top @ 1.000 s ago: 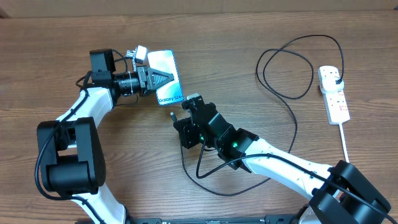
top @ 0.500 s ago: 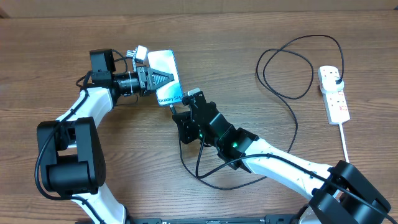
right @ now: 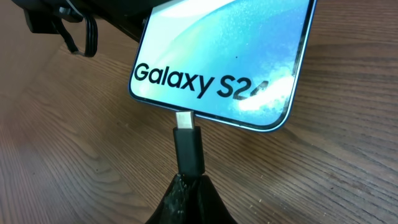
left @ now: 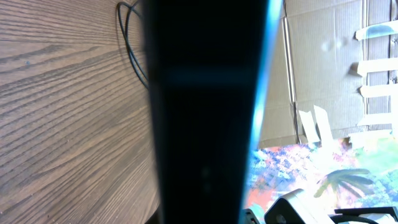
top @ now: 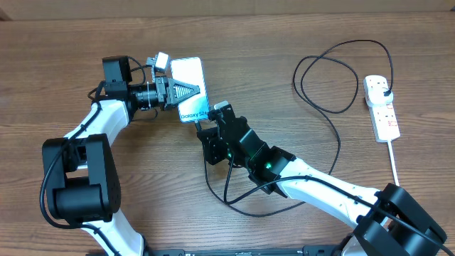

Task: Plug charger to phone and switch on socket
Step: 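Align the plug under the phone's bottom port, lowering phone with left gripper, then push the USB-C plug up into the phone port with the right gripper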

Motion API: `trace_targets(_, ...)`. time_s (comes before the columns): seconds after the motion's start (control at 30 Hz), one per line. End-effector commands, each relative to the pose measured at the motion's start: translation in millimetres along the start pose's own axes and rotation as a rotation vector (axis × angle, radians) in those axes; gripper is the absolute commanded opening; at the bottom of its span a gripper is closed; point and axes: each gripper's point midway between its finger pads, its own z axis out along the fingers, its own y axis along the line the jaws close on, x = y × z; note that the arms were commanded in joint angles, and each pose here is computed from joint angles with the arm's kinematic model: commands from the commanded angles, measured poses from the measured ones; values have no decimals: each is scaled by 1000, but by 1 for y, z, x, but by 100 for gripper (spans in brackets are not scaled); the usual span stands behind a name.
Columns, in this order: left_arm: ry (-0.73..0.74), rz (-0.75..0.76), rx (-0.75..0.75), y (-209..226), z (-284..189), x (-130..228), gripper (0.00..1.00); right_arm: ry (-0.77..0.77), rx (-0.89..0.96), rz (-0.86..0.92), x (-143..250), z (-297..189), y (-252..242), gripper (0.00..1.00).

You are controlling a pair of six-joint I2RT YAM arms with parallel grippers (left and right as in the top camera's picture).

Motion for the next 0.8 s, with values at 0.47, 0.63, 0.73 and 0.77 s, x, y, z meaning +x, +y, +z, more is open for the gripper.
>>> trace_targets(0.47,18,7,34,-11,0,3,4,30,-35,-29,5,0,8,4)
trace_targets(0.63,18,8,35,-11,0,3,4,1,-29,-30,-2,0,8,4)
trace_targets(0.73,18,7,35,-11,0,3,4,-16,8,-28,-5,0,1,4)
trace_targets(0.77,18,7,35,-11,0,3,4,-21,16,-25,-6,0,0,4)
